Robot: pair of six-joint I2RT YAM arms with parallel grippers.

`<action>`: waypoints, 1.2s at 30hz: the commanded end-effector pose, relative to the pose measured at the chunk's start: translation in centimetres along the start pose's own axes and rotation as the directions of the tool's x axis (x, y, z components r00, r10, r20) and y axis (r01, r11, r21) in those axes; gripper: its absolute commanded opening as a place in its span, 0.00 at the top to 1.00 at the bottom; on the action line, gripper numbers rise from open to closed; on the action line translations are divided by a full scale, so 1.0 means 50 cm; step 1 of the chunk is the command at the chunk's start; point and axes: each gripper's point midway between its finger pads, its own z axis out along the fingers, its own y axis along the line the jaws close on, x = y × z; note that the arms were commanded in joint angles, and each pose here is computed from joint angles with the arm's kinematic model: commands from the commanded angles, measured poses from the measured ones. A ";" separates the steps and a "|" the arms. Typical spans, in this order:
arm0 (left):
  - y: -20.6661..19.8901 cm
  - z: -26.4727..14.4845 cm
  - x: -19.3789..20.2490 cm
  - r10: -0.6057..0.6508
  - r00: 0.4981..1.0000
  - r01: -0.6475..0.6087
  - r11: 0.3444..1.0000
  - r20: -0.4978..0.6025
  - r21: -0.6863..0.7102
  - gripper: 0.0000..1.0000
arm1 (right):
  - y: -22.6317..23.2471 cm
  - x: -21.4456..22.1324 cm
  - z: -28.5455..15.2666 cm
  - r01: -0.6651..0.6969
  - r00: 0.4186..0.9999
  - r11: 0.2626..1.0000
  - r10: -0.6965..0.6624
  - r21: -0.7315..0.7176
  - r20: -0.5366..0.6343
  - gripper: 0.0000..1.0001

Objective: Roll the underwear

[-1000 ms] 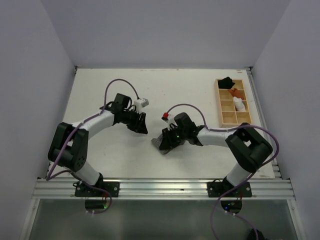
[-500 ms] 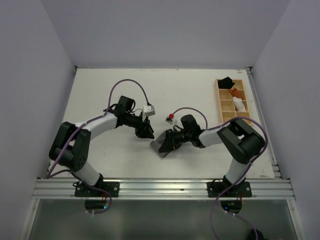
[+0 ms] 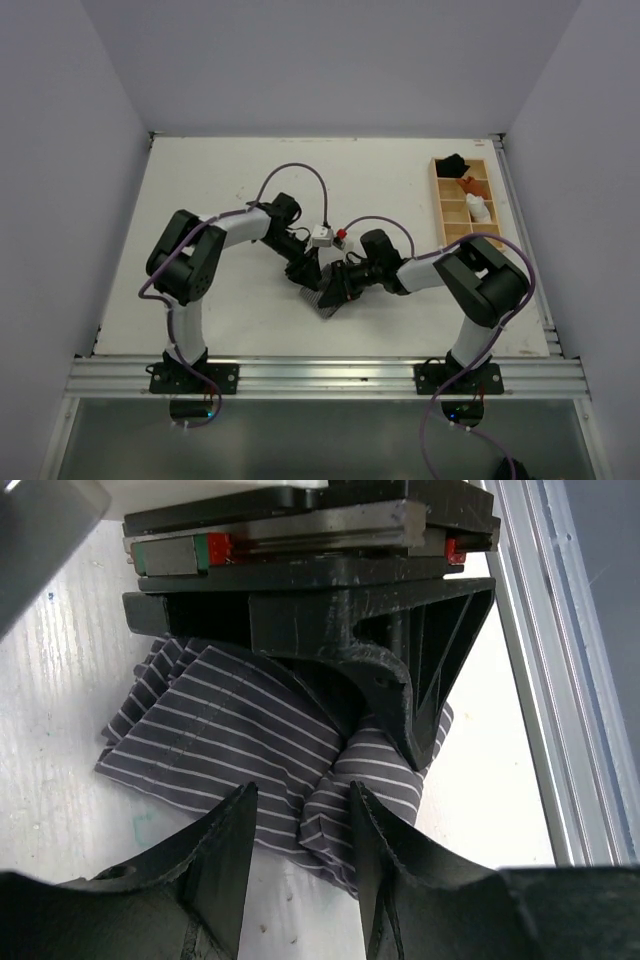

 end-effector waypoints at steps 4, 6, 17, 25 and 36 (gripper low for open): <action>-0.018 -0.012 -0.005 0.031 0.999 -0.029 0.997 -0.024 0.073 0.53 | -0.063 0.080 -0.004 -0.082 0.990 0.987 0.097 0.135 -0.105 0.74; -0.016 -0.030 -0.017 0.016 1.000 -0.016 0.997 0.002 0.079 0.52 | -0.063 0.078 -0.003 -0.079 0.989 0.988 0.094 0.133 -0.112 0.74; -0.032 -0.052 -0.012 0.089 0.996 -0.089 0.996 -0.021 -0.026 0.44 | -0.072 0.082 0.000 -0.071 0.982 0.988 0.093 0.138 -0.162 0.74; -0.023 -0.014 0.002 0.112 0.991 -0.113 0.994 -0.067 0.002 0.44 | -0.071 0.073 0.003 -0.059 0.983 0.990 0.081 0.132 -0.166 0.74; -0.040 0.021 0.008 0.040 0.999 -0.034 0.979 -0.029 0.202 0.87 | -0.058 0.020 -0.023 0.021 0.992 0.979 0.005 0.205 -0.122 0.63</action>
